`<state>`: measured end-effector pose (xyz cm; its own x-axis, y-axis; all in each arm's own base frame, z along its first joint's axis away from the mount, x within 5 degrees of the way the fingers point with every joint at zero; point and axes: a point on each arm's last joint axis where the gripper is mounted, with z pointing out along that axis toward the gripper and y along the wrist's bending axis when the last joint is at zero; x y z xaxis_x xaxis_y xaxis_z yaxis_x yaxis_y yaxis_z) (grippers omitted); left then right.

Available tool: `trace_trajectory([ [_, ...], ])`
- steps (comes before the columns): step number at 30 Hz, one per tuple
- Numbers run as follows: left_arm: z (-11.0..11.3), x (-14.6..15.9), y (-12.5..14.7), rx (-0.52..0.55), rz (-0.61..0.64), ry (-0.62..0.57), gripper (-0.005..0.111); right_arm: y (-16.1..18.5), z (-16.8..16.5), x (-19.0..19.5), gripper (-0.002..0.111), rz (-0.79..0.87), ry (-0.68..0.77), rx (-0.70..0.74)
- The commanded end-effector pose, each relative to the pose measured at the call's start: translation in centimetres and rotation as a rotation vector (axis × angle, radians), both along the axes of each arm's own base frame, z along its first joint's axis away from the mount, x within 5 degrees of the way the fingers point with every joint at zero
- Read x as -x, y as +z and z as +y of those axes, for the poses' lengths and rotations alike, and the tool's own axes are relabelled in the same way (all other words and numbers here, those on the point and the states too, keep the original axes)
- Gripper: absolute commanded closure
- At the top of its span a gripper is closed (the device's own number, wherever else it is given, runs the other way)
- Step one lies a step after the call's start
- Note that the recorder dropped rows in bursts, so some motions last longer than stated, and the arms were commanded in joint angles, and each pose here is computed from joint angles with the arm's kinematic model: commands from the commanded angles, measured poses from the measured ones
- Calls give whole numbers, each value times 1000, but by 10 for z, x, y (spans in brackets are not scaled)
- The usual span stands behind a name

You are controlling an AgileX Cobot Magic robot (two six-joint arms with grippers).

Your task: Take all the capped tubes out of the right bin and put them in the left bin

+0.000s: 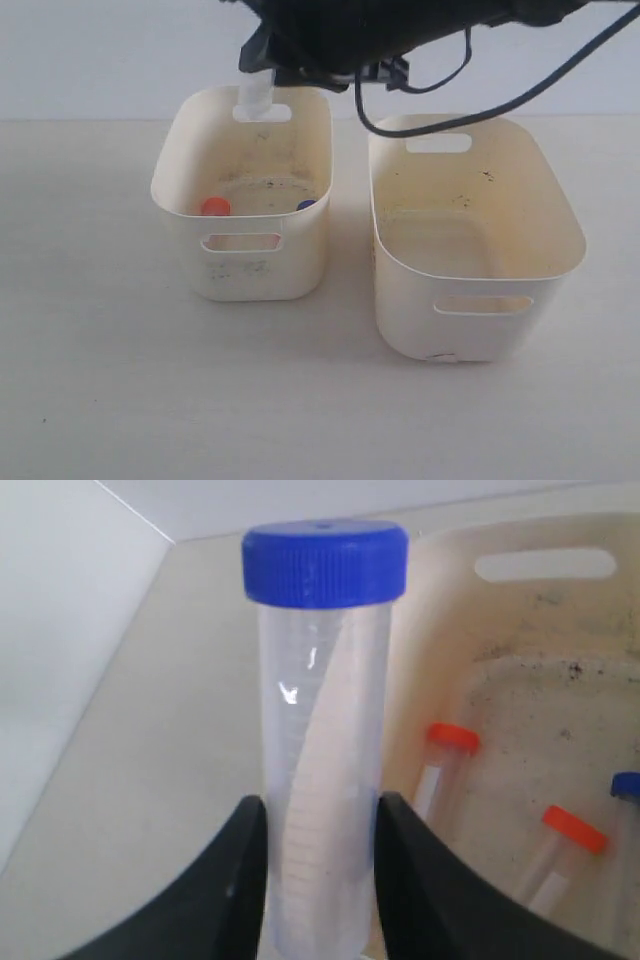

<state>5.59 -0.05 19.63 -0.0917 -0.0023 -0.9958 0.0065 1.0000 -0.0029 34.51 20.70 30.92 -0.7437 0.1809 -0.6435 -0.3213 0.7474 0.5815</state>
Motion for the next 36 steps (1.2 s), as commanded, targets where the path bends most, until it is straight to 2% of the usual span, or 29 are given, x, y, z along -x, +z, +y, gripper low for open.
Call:
trace_trajectory([
  [1, 0, 0, 1, 8, -5, -7, 103, -27, 11, -10, 108, 38, -4, 27],
  [3, 0, 0, 1, 8, -5, -7, 103, -36, 13, -14, 107, 60, -14, 27],
  [5, 0, 0, 1, 8, -5, -7, 103, -46, 14, -17, 99, 78, -23, 31],
  [12, 0, 0, 1, 8, -5, -7, 103, -60, 16, -23, 53, 92, -34, 48],
  [14, 0, 0, 1, 8, -5, -7, 103, -62, 16, -24, 47, 97, -34, 50],
  [16, 0, 0, 1, 8, -5, -7, 103, -63, 16, -24, 47, 98, -33, 53],
  [19, 0, 0, 1, 8, -5, -7, 103, -62, 16, -24, 49, 96, -33, 52],
  [22, 0, 0, 1, 8, -5, -7, 103, -59, 16, -23, 58, 89, -32, 50],
  [25, 0, 0, 1, 8, -5, -7, 103, -50, 14, -19, 74, 65, -11, 62],
  [29, 0, 0, 1, 8, -5, -7, 103, -32, 9, -10, 105, 13, 33, 101],
  [30, 0, 0, 1, 8, -5, -7, 103, -26, 8, -7, 108, 1, 47, 112],
  [36, 0, 0, 1, 8, -5, -7, 103, -8, -6, 17, 108, -25, 68, 150],
])
